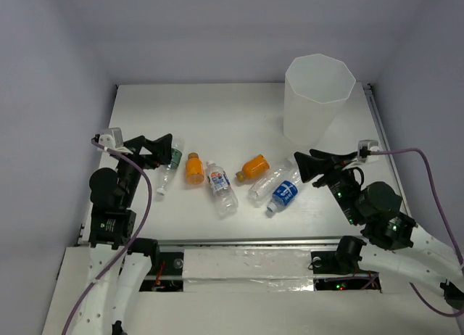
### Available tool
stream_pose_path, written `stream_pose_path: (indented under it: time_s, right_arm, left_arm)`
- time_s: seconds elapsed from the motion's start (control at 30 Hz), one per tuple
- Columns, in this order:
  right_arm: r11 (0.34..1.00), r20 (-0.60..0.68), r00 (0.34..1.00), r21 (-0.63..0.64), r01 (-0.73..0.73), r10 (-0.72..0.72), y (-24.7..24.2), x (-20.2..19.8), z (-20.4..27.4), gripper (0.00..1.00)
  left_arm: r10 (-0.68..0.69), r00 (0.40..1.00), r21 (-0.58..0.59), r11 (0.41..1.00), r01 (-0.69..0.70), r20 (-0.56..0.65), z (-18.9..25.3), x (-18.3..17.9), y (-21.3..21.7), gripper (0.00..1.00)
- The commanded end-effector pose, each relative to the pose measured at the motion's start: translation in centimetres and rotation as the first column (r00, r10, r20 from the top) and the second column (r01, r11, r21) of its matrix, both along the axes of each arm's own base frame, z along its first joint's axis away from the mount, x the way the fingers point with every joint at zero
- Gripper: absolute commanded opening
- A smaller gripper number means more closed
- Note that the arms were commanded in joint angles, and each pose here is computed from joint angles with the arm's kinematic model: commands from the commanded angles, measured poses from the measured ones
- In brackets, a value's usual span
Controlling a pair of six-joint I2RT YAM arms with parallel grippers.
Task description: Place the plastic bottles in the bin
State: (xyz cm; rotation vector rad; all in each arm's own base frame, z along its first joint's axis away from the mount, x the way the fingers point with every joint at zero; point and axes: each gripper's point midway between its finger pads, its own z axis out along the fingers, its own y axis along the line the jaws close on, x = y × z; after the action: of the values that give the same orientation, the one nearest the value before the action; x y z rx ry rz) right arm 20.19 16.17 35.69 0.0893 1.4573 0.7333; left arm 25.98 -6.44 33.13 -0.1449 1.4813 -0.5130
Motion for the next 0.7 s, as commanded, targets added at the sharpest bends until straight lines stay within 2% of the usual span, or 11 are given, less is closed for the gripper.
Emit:
stream_pose_path:
  time_s: [0.0,0.03,0.1,0.17,0.2,0.27,0.5,0.57,0.6,0.63,0.67]
  right_arm:
    - [0.999,0.053,0.998,0.035,0.028,-0.030,-0.8,0.0,1.7,0.62]
    - [0.999,0.059,0.998,0.042,0.028,-0.031,-0.9,-0.1,1.8,0.58]
    - [0.998,0.065,0.998,0.054,0.018,-0.022,-0.7,-0.1,1.8,0.29]
    - [0.998,0.073,0.997,0.062,-0.013,0.009,-0.1,-0.3,1.8,0.08]
    - [0.998,0.076,0.997,0.066,-0.024,0.019,0.2,-0.4,1.8,0.04]
    - [0.997,0.076,0.996,0.056,-0.058,0.054,1.1,-0.4,1.5,0.00]
    - [0.987,0.076,0.984,-0.005,-0.161,0.161,4.9,-0.3,0.9,0.01]
    - [0.984,0.068,0.982,-0.006,-0.176,0.176,5.6,-0.1,0.7,0.02]
    - [0.983,0.058,0.981,-0.016,-0.184,0.185,6.2,0.1,0.2,0.02]
    - [0.981,0.055,0.979,-0.017,-0.194,0.195,6.5,0.0,0.1,0.02]
    - [0.976,0.052,0.975,-0.023,-0.215,0.216,7.0,-0.1,-0.1,0.03]
  left_arm:
    - [0.036,0.999,0.005,0.999,-0.036,0.018,0.7,0.5,0.6,0.99]
    - [0.055,0.998,-0.004,0.998,-0.055,0.004,0.4,0.8,0.9,0.99]
    - [0.083,0.996,-0.021,0.996,-0.084,-0.035,-0.3,1.6,1.2,0.99]
    - [0.066,0.997,-0.016,0.998,-0.066,-0.048,-0.7,2.0,0.9,0.99]
    - [0.060,0.997,-0.013,0.998,-0.061,-0.055,-1.2,2.2,0.7,0.99]
    - [0.084,0.993,0.007,0.996,-0.084,-0.077,-1.9,2.8,1.1,0.99]
    - [0.149,0.958,0.088,0.987,-0.131,-0.244,-7.0,5.5,2.0,0.99]
    - [0.203,0.925,0.142,0.976,-0.165,-0.321,-9.1,6.6,3.0,0.94]
    - [0.226,0.916,0.170,0.969,-0.177,-0.332,-9.5,6.9,3.5,0.59]
    - [0.240,0.908,0.185,0.965,-0.186,-0.343,-9.9,7.2,3.7,0.42]
    - [0.255,0.883,0.211,0.960,-0.183,-0.393,-11.5,7.4,3.9,0.33]
